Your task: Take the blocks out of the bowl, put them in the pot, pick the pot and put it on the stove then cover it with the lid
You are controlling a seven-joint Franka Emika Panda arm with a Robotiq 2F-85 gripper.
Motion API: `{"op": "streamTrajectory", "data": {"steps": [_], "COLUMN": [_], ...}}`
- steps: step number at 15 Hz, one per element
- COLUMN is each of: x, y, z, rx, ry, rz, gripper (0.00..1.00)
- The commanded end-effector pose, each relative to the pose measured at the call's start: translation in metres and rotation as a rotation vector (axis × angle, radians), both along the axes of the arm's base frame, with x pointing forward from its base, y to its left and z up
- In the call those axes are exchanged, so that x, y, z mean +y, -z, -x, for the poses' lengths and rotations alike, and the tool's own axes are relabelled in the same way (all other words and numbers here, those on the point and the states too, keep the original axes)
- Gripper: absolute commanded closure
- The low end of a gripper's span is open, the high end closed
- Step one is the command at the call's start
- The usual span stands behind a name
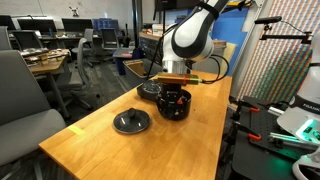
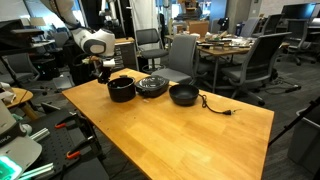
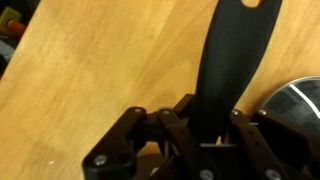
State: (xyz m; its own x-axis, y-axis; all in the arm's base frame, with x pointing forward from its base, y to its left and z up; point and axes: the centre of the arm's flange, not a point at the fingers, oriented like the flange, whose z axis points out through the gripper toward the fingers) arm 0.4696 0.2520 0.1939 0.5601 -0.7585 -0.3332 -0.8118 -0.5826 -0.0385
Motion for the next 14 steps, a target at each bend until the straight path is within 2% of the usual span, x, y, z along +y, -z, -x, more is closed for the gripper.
{"op": "streamTrajectory", "data": {"steps": [1, 5, 7, 11, 14], "x": [-0.016, -0.022, -0.023, -0.032, -0.049], "y": [-0.033, -0.067, -0.087, -0.116, -0.116], "z": [0.032, 0.069, 0.082, 0.094, 0.092], "rx": [0.039, 0.096, 0.099, 0.079, 0.060], "ry": [-0.158, -0.319, -0.398, -0.549, -0.644], "rz": [0.130, 0.319, 0.423, 0.616, 0.751], "gripper": [0.91, 0.90, 0.90, 0.91, 0.90]}}
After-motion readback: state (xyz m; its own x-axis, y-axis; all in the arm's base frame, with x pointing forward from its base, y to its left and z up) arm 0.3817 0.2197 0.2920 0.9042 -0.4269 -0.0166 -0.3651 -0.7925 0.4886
